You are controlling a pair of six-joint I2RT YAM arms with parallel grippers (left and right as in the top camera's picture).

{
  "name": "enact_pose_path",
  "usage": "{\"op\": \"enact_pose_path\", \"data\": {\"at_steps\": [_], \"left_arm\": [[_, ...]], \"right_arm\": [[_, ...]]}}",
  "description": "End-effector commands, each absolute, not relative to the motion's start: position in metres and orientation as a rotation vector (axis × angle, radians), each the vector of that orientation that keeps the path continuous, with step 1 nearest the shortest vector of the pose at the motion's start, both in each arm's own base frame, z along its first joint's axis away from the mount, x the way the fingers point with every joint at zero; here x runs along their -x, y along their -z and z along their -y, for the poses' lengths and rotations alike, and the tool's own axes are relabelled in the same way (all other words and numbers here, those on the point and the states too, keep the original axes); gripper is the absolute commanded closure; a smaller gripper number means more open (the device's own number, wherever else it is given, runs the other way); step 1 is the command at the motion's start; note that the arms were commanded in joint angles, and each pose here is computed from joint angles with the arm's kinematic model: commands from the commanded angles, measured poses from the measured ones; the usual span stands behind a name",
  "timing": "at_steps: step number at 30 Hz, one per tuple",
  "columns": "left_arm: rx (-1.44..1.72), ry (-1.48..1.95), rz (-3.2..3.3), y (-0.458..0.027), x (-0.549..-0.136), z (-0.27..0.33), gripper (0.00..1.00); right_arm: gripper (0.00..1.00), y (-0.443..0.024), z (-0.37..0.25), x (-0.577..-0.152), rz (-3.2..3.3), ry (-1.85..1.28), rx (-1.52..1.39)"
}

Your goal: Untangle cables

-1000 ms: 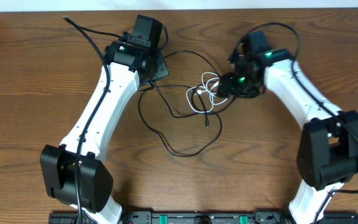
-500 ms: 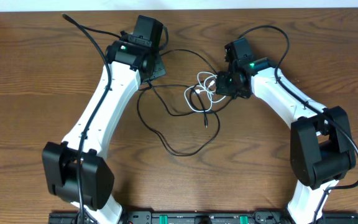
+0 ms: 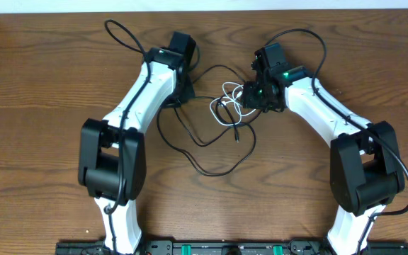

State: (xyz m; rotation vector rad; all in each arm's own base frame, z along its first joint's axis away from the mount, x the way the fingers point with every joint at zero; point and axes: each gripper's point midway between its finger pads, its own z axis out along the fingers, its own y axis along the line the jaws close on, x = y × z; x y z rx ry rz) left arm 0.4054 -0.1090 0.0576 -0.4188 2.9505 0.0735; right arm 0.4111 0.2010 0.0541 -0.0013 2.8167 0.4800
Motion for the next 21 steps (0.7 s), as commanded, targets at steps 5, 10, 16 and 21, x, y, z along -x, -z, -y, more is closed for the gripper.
{"op": "enact_pose_path", "data": {"at_steps": [5, 10, 16, 21], "left_arm": [[0.303, 0.114, -3.078, -0.039, -0.391, 0.132, 0.42], [-0.033, 0.431, -3.035, -0.064, -0.394, 0.167, 0.38], [-0.323, 0.720, -2.887, -0.109, -0.389, 0.199, 0.30], [-0.321, 0.718, -2.911, -0.100, -0.388, 0.199, 0.30]], "right_arm": [[0.53, -0.054, -0.228, -0.407, -2.787, -0.535, 0.114], [0.53, -0.055, -0.236, -0.405, -2.777, -0.544, 0.138], [0.51, -0.053, -0.228, -0.409, -2.789, -0.522, 0.020], [0.51, -0.052, -0.213, -0.414, -2.799, -0.522, -0.095]]}}
